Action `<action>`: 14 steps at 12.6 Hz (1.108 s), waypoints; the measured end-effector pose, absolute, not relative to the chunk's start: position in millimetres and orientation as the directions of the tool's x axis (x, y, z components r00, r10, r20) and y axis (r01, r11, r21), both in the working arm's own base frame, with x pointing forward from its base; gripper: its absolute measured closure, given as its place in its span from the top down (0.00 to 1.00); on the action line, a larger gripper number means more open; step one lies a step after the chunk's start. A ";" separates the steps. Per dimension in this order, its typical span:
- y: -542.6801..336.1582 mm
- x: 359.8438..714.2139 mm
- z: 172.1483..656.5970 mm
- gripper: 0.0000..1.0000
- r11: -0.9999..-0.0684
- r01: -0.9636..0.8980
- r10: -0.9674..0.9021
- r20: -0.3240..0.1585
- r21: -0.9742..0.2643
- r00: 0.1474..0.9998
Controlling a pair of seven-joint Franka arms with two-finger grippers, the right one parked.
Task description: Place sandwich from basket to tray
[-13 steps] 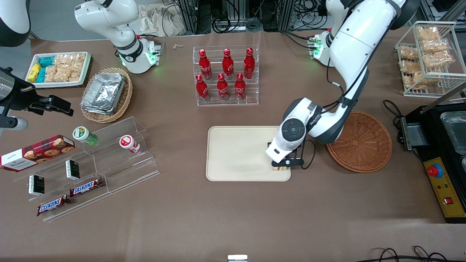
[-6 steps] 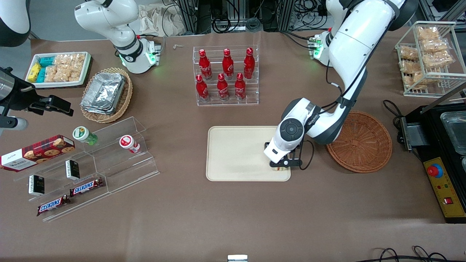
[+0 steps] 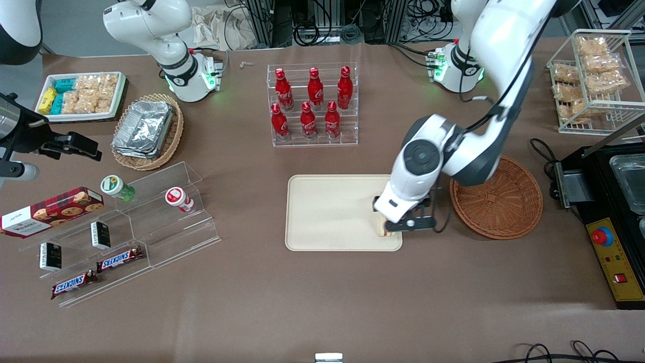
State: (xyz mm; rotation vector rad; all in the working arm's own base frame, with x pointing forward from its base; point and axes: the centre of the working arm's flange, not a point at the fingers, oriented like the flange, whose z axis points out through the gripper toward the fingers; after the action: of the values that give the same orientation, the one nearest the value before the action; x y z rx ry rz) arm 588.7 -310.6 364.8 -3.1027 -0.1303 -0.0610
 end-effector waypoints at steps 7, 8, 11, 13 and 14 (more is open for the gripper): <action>-274.5 568.7 468.9 1.00 -0.987 0.160 0.159 0.033 -0.008 0.987; -266.2 563.3 480.8 1.00 -0.989 0.146 0.146 0.010 -0.010 0.989; -210.9 556.5 523.1 1.00 -0.996 0.088 0.087 -0.041 0.009 0.995; -161.9 554.0 550.7 1.00 -0.997 0.071 0.070 -0.043 0.022 0.997; -138.7 553.0 561.6 1.00 -0.997 0.069 0.068 -0.035 0.027 0.997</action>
State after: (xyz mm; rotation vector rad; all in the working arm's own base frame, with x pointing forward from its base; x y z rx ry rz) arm 553.0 -138.7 561.6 -3.1672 -0.1089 0.0541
